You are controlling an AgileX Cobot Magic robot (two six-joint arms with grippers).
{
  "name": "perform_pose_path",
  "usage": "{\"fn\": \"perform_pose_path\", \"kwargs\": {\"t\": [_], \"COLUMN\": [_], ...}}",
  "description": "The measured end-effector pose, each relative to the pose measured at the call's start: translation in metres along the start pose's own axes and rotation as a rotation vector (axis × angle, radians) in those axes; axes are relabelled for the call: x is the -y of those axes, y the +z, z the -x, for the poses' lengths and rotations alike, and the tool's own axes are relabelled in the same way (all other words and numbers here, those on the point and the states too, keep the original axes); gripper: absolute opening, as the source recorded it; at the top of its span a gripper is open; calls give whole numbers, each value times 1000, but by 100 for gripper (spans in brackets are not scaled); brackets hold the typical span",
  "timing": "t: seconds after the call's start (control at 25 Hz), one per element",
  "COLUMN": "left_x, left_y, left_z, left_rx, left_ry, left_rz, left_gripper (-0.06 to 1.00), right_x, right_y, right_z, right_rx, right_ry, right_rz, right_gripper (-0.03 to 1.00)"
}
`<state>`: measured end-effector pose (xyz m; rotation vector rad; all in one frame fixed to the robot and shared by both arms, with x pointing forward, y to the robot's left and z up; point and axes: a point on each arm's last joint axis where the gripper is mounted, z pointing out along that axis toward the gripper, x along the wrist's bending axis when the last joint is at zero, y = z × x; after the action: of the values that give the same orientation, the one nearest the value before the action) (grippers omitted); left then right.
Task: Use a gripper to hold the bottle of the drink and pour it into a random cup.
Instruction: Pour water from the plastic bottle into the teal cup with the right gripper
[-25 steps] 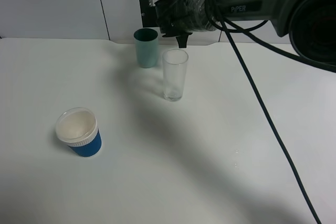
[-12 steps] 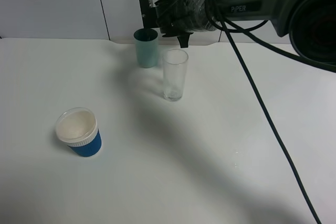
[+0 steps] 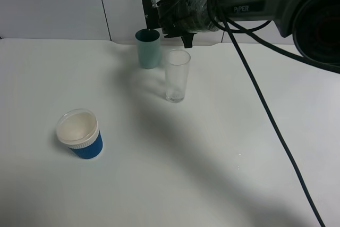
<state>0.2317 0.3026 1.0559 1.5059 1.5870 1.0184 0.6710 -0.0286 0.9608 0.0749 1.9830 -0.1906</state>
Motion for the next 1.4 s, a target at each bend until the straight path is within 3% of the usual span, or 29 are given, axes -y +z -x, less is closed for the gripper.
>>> {"fn": "perform_pose_path", "kwargs": {"t": [1.4], "left_x": [0], "left_y": [0], "left_z": [0], "left_rx": [1], "left_ry": [1], "left_rz": [0], "left_gripper": [98], "right_x": [2], "right_y": [0], "right_z": [0], "right_rx": [-1], "right_ry": [-47], "right_rz": [-24], "right_gripper": [56]}}
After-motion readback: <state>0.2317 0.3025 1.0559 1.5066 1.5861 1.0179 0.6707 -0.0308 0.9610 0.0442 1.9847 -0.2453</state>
